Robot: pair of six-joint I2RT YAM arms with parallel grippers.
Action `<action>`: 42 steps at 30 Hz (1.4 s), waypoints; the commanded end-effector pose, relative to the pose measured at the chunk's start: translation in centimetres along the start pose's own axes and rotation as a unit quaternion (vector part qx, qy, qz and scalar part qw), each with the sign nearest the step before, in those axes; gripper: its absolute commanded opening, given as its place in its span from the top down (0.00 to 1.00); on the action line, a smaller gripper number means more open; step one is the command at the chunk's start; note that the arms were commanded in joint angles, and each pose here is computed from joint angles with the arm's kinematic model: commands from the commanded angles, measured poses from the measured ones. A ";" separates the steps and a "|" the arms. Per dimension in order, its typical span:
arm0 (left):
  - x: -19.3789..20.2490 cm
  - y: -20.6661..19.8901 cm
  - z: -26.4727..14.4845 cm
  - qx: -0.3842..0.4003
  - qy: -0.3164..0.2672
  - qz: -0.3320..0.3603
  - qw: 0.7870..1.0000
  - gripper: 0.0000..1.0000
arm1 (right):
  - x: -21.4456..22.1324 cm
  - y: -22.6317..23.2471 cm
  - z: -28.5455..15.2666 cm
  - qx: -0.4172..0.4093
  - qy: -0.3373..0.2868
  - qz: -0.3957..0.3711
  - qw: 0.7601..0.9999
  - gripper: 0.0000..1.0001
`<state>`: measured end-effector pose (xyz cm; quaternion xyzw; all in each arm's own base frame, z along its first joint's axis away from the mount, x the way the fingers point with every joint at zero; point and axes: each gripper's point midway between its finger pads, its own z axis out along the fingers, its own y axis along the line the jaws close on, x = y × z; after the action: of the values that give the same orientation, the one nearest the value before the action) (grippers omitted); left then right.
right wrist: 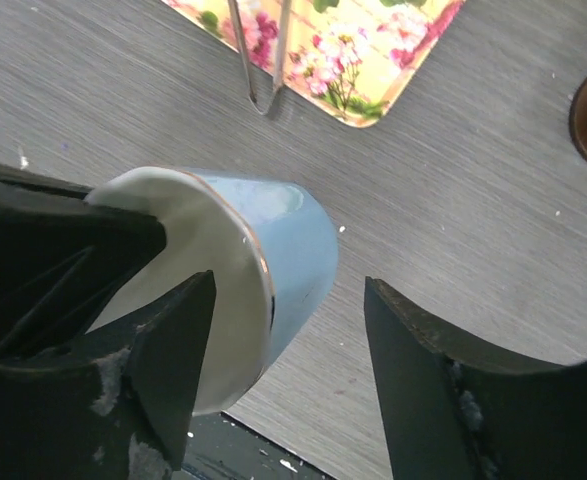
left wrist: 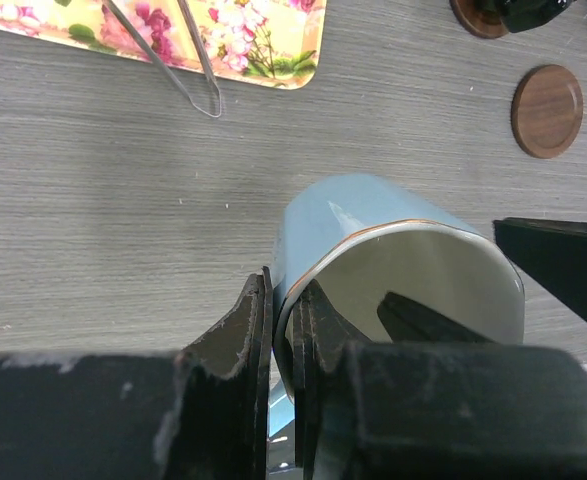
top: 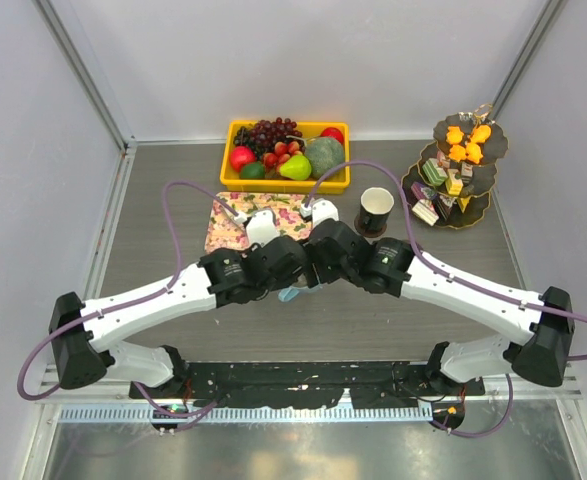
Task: Serve the afternoon tea
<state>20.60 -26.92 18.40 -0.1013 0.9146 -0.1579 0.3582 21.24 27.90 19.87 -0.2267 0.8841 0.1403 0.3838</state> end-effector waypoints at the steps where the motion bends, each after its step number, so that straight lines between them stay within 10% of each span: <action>1: -4.4 -2.6 -2.0 0.034 -0.082 -0.037 0.995 1.00 | -0.1 -1.2 0.4 0.041 0.004 0.007 0.999 0.36; 11: -4.1 -3.4 -2.6 0.047 -0.091 0.008 0.995 1.00 | 0.5 -2.1 0.9 0.065 0.025 -0.018 0.997 0.95; 21: -7.1 -4.3 -6.3 0.167 -0.116 0.072 0.977 0.47 | 2.5 -6.4 0.3 0.079 0.073 -0.031 0.994 0.95; 29: -14.4 4.6 -9.2 0.121 -0.176 0.098 0.972 0.15 | 3.0 -12.4 -1.2 0.108 0.085 -0.051 0.989 0.95; 42: -18.1 17.3 -10.6 -0.084 -0.288 0.150 0.942 0.01 | 1.5 -22.2 -1.4 0.136 0.037 -0.105 0.984 0.95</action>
<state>24.66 -5.64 31.86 -0.0387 0.7964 -0.0678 0.5997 27.60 8.73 15.07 -0.2534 0.9145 -0.0384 0.3131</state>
